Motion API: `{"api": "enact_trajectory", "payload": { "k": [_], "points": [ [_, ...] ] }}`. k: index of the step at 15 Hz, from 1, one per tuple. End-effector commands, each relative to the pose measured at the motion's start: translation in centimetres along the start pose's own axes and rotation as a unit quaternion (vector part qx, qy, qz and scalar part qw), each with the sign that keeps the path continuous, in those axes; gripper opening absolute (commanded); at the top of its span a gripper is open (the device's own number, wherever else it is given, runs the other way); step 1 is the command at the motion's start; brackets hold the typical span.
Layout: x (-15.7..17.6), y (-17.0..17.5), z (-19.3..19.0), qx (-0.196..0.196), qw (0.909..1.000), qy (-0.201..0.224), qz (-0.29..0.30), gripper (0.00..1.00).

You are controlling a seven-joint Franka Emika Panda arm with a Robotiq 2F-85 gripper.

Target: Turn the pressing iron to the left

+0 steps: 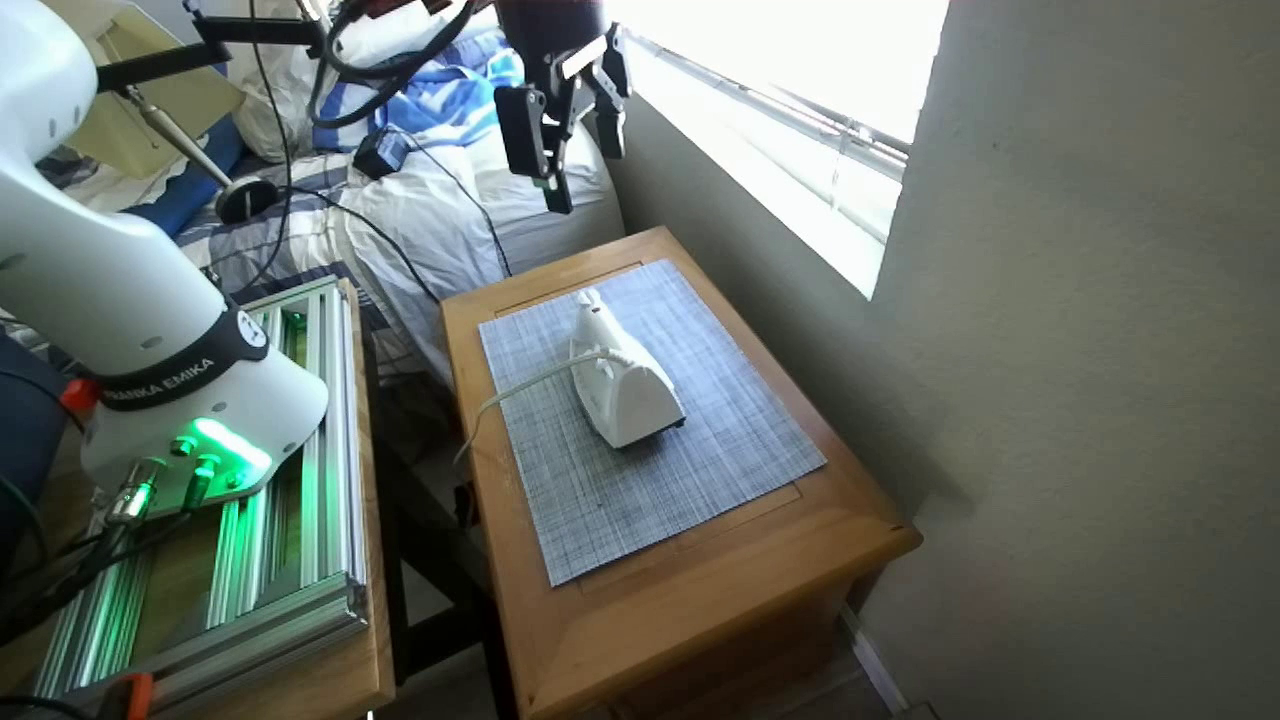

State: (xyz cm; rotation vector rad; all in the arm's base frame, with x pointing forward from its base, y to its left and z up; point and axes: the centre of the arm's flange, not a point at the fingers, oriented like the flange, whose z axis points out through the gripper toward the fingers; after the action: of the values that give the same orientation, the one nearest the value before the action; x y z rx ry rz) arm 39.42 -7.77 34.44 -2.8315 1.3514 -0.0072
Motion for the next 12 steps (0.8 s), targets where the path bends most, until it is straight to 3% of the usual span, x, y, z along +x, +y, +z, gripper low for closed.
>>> {"api": "enact_trajectory", "payload": {
  "k": [1,6,12],
  "points": [
    [0.0,0.0,0.0,0.000,1.0000,0.000,0.000,1.00],
    [-4.8,-1.5,2.9,0.022,0.9970,-0.052,0.052,1.00],
    [-7.0,-2.0,7.5,0.015,0.9880,-0.019,0.153,1.00]
  ]
}}
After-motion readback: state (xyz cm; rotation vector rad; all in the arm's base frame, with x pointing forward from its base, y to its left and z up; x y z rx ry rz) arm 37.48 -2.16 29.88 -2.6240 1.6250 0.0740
